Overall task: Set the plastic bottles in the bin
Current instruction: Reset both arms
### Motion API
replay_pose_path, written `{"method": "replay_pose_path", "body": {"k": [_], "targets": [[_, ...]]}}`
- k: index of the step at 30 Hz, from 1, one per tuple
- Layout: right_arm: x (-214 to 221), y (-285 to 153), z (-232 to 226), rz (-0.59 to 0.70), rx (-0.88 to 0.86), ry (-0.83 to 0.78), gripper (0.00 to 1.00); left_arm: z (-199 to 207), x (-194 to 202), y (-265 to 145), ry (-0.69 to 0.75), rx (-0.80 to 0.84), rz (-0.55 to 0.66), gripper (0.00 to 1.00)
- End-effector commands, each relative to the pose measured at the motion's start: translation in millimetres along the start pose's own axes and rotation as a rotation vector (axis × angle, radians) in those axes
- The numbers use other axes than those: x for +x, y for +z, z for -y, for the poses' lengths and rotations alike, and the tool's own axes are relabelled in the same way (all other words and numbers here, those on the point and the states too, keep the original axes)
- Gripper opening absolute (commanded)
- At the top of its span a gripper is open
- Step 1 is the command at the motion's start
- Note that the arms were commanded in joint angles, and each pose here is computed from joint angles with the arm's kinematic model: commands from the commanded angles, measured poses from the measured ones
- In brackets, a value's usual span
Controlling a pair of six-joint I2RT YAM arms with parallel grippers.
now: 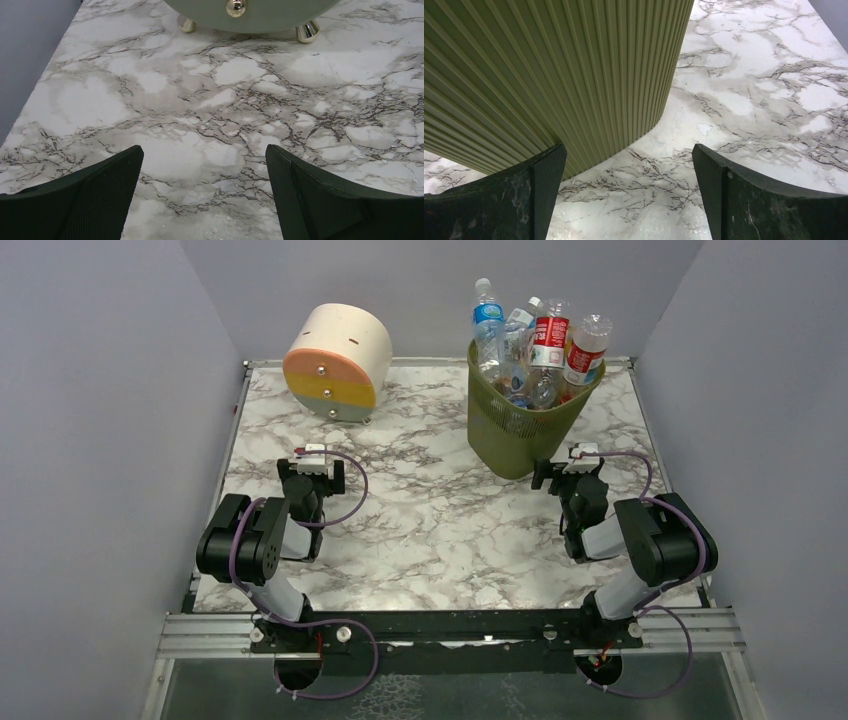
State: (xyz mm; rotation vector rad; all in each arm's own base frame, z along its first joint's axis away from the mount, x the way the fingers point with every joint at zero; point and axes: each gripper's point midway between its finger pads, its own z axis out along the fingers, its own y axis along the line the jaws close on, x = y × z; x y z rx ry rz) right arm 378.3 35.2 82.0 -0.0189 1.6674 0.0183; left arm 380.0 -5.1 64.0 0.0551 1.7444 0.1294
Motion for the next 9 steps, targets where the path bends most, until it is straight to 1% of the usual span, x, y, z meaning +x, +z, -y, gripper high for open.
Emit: {"method": "replay_pose_path", "body": {"k": [1,9], "targets": [[-4.2,2.1,-4.3,0.016,-0.022,-0.011,1.0,1.0,-11.4,4.4,-0.018,0.011,0.042,0.99],[-4.6,2.1,-4.0,0.017,-0.021,-0.011,0.99,1.1,-11.3,4.6,-0.02,0.011,0.041,0.99]]}}
